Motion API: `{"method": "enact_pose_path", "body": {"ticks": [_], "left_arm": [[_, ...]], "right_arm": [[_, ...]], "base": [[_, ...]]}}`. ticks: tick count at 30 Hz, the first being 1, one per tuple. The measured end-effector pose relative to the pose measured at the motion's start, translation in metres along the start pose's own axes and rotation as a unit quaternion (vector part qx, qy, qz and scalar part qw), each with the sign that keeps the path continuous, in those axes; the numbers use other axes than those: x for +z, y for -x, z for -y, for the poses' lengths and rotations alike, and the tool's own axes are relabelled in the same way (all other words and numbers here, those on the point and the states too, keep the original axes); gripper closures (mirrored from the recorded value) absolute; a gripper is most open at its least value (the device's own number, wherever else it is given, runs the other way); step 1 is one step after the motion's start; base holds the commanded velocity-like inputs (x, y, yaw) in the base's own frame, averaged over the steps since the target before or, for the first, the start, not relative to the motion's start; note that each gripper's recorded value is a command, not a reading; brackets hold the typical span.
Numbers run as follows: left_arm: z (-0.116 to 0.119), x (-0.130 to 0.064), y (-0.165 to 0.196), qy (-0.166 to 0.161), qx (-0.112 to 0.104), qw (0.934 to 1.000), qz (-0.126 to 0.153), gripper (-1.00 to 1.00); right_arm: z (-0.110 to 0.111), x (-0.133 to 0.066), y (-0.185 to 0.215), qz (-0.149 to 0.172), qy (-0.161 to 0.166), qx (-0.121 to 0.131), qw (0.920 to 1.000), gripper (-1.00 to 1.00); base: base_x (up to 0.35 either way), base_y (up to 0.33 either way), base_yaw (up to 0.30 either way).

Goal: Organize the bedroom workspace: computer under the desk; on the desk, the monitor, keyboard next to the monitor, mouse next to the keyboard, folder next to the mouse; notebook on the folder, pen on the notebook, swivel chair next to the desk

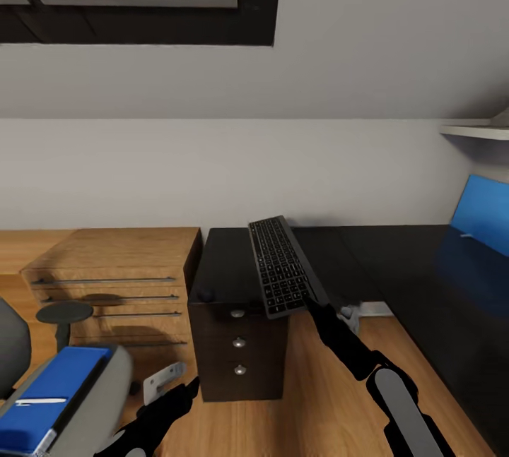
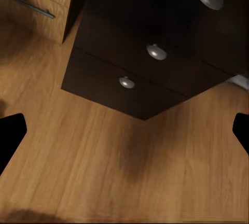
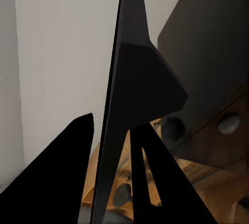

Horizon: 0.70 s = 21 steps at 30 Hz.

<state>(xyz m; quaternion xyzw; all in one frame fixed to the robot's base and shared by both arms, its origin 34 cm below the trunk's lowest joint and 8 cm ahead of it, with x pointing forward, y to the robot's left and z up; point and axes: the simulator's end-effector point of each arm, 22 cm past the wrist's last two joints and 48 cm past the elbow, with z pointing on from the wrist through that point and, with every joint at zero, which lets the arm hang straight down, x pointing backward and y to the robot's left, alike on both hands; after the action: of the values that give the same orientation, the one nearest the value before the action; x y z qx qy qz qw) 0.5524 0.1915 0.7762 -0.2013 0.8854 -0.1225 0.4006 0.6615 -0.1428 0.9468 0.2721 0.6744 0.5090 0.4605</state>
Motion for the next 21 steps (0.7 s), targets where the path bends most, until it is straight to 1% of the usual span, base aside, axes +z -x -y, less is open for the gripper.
{"method": "enact_pose_path", "body": {"ticks": [21], "left_arm": [[0.0001,0.0000,0.0000,0.000,0.000,1.0000,0.000,-1.00]], "right_arm": [[0.0031,-0.0003,-0.0003,-0.001,-0.003,0.001,1.0000,1.00]], "base": [[-0.324,-0.093,0.000]]}}
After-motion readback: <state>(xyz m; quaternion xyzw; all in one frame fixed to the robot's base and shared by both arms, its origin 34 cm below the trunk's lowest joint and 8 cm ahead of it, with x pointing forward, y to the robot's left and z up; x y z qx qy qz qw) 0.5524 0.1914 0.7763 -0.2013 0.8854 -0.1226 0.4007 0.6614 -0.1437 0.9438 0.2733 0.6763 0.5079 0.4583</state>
